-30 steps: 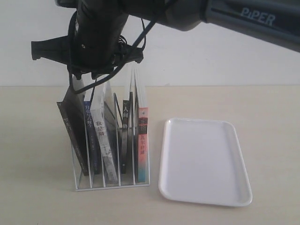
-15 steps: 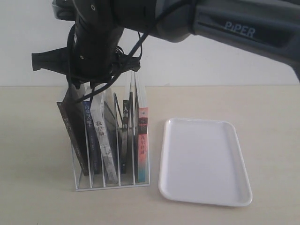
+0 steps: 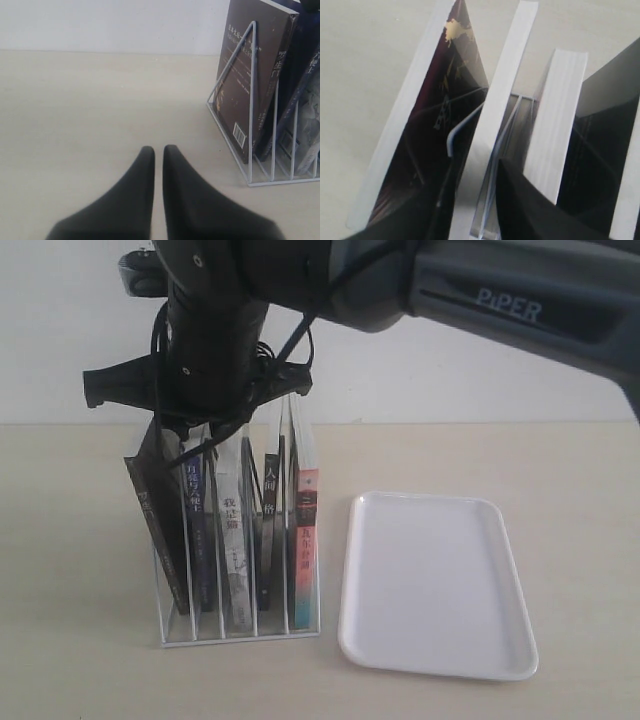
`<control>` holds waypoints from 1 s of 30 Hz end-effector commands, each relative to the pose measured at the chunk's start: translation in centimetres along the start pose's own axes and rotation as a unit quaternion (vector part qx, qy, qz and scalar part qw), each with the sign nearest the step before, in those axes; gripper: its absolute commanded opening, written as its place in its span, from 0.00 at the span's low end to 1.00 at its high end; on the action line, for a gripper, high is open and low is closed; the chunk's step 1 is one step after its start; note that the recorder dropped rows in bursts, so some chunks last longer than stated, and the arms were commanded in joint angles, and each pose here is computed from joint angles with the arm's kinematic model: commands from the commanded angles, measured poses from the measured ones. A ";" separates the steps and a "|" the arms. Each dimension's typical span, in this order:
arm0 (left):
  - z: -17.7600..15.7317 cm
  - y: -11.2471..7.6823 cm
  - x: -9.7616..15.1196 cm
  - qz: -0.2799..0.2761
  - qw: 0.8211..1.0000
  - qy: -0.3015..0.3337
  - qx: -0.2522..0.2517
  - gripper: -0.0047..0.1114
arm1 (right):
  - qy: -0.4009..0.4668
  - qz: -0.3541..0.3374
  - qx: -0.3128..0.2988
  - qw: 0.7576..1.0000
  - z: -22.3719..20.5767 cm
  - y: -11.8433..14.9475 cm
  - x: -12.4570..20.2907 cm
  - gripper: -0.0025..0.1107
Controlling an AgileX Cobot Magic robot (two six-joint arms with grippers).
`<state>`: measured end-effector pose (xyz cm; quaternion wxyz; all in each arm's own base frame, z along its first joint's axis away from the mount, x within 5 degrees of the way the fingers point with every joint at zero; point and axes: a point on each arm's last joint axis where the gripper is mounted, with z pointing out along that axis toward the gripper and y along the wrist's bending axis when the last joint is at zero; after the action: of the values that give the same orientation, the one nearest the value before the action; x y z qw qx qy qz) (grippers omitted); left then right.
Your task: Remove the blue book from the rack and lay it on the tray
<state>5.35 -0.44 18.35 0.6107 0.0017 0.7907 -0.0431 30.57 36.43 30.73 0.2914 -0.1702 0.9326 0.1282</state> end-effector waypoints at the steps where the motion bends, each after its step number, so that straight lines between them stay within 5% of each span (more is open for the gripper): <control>1: 0.0 0.0 0.1 -0.003 1.000 0.000 -0.002 0.09 | 0.006 -0.003 0.011 1.000 0.3 -0.2 0.1 0.27; 22: 0.0 0.0 0.1 -0.003 1.000 0.000 -0.002 0.09 | -0.016 -0.001 -0.039 0.999 0.4 1.9 0.4 0.27; 30: 0.0 0.0 0.1 -0.003 1.000 0.000 -0.002 0.09 | -0.011 -0.015 0.017 1.000 1.1 1.0 0.7 0.27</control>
<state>5.35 -0.44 18.35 0.6107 0.0017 0.7907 -0.0431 30.09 37.87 29.62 0.3007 -0.1774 0.9280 0.1303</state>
